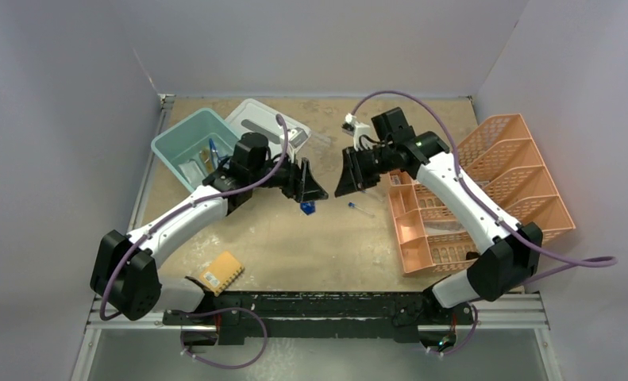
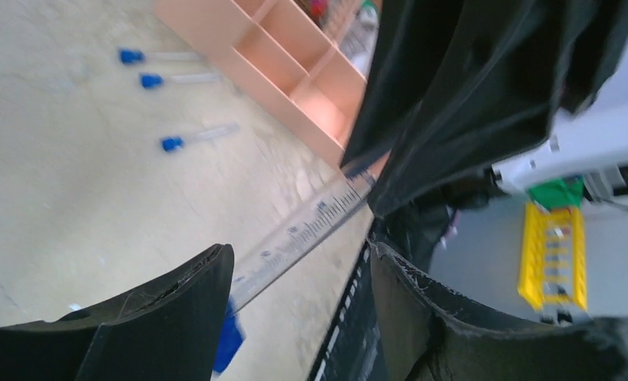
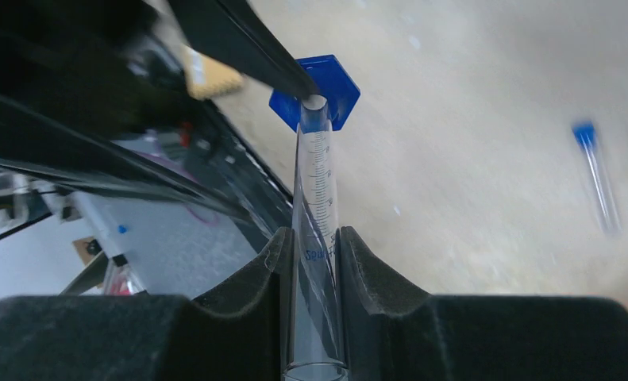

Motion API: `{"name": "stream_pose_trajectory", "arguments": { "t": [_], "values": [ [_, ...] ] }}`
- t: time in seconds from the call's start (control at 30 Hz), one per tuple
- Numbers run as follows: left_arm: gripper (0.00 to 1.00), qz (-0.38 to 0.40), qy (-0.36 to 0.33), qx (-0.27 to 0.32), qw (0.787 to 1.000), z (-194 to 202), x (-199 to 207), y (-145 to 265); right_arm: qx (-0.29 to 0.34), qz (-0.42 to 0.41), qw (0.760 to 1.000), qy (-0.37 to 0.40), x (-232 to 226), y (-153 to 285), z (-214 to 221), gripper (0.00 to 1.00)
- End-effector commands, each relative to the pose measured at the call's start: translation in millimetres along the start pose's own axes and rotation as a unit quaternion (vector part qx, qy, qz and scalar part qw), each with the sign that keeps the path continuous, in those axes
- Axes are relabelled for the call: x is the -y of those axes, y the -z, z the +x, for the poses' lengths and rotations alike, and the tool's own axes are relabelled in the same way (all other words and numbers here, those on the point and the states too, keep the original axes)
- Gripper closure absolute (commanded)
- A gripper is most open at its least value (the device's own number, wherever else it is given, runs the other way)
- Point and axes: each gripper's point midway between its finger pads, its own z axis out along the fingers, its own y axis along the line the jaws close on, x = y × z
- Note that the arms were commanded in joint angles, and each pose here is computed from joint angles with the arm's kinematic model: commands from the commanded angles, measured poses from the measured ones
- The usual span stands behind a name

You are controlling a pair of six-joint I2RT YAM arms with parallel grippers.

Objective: Organize the chemistry lab equipment

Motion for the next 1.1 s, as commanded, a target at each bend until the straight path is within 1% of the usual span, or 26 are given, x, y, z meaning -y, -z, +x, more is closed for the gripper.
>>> {"name": "stream_pose_trajectory", "arguments": {
  "t": [0.0, 0.03, 0.13, 0.23, 0.43, 0.47, 0.57, 0.6, 0.63, 0.67, 0.73, 0.8, 0.93, 0.97, 1.07],
  "values": [
    [0.37, 0.094, -0.054, -0.069, 0.992, 16.4, 40.4, 18.9, 0.092, -0.180, 0.975, 0.088, -78.0, 24.3, -58.6, 0.90],
    [0.37, 0.100, -0.054, -0.075, 0.991, 17.7, 42.7, 19.9, 0.093, -0.199, 0.971, 0.095, -84.6, 26.0, -60.7, 0.89],
    [0.38, 0.123, -0.054, -0.073, 0.988, 13.1, 54.0, 23.3, 0.082, -0.211, 0.968, 0.105, -85.1, 22.6, -58.7, 0.89],
    [0.43, 0.121, -0.067, -0.085, 0.987, 12.8, 56.6, 28.8, 0.063, -0.220, 0.967, 0.111, -84.7, 21.2, -50.6, 0.90],
    [0.49, 0.115, -0.086, -0.124, 0.982, 14.1, 59.3, 38.0, 0.041, -0.213, 0.968, 0.125, -77.7, 15.6, -47.0, 0.90],
    [0.51, 0.114, -0.088, -0.131, 0.981, 15.7, 58.7, 39.0, 0.037, -0.213, 0.968, 0.126, -77.3, 14.9, -45.9, 0.90],
    [0.66, 0.106, -0.080, -0.145, 0.980, 19.6, 54.5, 38.4, 0.027, -0.213, 0.968, 0.128, -74.8, 13.1, -43.6, 0.91],
    [0.69, 0.102, -0.076, -0.151, 0.980, 21.7, 52.4, 38.3, 0.021, -0.213, 0.968, 0.131, -74.1, 12.4, -41.7, 0.92],
    [0.69, 0.100, -0.075, -0.155, 0.980, 22.9, 51.3, 38.6, 0.016, -0.212, 0.968, 0.134, -73.2, 11.8, -40.8, 0.92],
    [0.68, 0.096, -0.076, -0.157, 0.980, 23.2, 50.6, 39.4, 0.014, -0.212, 0.968, 0.134, -72.3, 10.8, -40.1, 0.92],
    [0.60, 0.087, -0.082, -0.157, 0.980, 21.2, 49.4, 40.8, 0.011, -0.214, 0.968, 0.132, -71.4, 8.3, -39.2, 0.92],
    [0.56, 0.085, -0.089, -0.154, 0.980, 18.3, 50.8, 42.5, 0.007, -0.215, 0.968, 0.130, -70.2, 6.2, -38.0, 0.92],
    [0.56, 0.075, -0.099, -0.158, 0.980, 17.2, 49.0, 45.2, -0.001, -0.211, 0.970, 0.124, -66.2, 0.6, -35.5, 0.92],
    [0.58, 0.074, -0.101, -0.163, 0.979, 18.8, 48.0, 45.8, -0.001, -0.211, 0.970, 0.123, -65.7, 0.0, -35.7, 0.92],
    [0.73, 0.080, -0.103, -0.168, 0.977, 20.4, 47.5, 44.6, -0.003, -0.217, 0.968, 0.125, -67.6, -0.7, -35.4, 0.92]
  ]
}}
